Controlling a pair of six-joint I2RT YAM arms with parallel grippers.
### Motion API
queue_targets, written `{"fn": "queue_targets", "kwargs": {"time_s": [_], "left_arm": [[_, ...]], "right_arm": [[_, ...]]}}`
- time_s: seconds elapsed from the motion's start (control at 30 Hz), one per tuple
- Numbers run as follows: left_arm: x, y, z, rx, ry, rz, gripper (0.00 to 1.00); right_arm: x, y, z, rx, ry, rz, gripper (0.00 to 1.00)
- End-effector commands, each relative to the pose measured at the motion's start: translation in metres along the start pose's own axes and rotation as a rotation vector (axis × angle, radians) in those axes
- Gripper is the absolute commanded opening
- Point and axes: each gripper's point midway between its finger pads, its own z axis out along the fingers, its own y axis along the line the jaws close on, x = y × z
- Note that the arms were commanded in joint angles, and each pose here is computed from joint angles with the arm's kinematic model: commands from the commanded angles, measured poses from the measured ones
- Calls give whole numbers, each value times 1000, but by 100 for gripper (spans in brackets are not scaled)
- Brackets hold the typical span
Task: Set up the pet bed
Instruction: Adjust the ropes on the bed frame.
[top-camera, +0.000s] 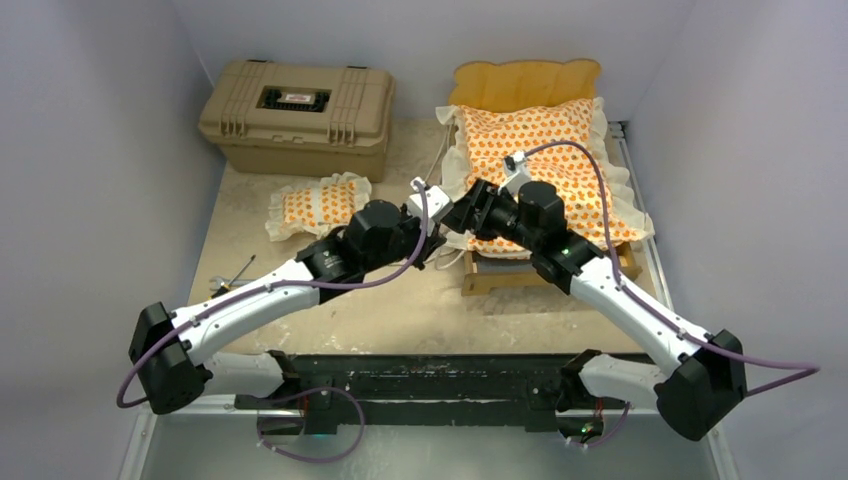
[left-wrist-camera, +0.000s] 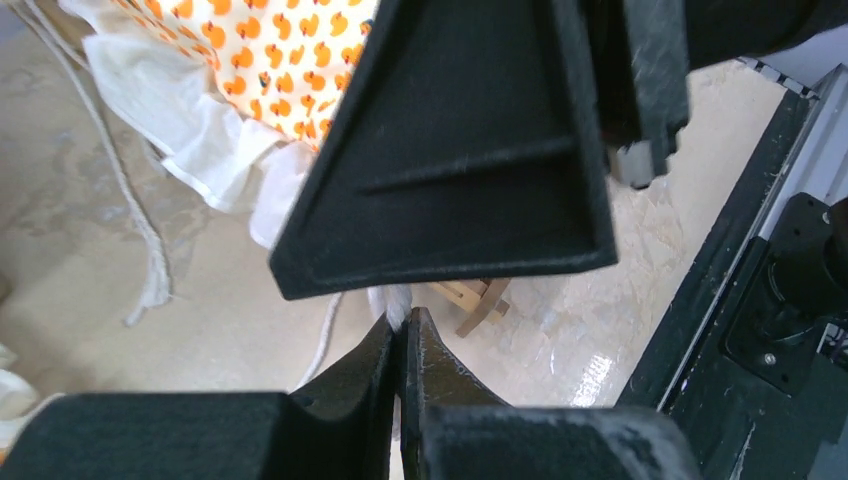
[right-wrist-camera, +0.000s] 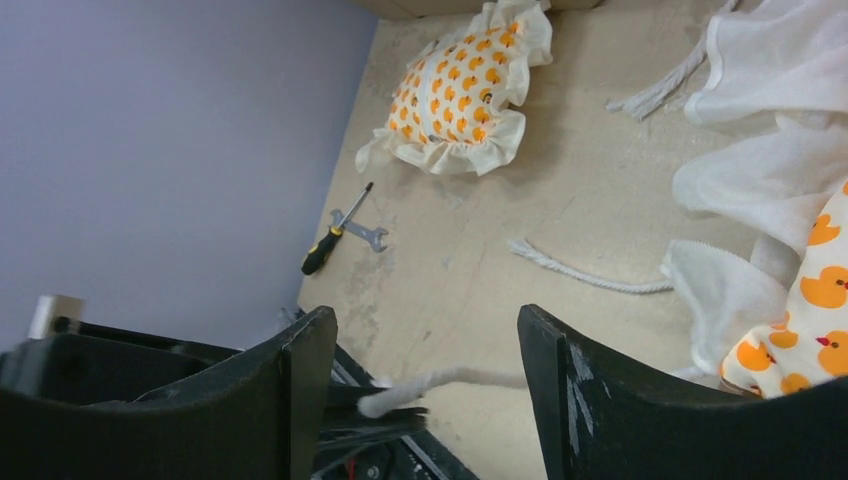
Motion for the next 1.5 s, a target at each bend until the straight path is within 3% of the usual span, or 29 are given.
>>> {"fn": "queue_targets", "kwargs": {"time_s": [0.0, 0.17, 0.37, 0.57, 1.0, 1.2, 1.47], "left_arm": [[-3, 5, -21, 2, 169, 153, 0], [-2, 15, -43, -21, 298, 245, 0], [-15, 8, -54, 24, 307, 271, 0], [-30, -9, -60, 121, 272, 282, 0], [-50, -26, -66, 198, 193, 265, 0], [-60, -28, -73, 204, 139, 266, 0], [-60, -20, -80, 149, 100, 261, 0]], "right_arm": [[-24, 17, -13, -83, -78, -209, 73], [-34, 28, -39, -188, -202, -579, 78], [-21, 51, -74, -427, -398, -835, 78], [23, 46, -63, -609, -296, -907, 71], [47, 36, -35, -703, -230, -929, 65], [59, 31, -21, -737, -158, -929, 48], [60, 21, -17, -672, -92, -984, 0]]}}
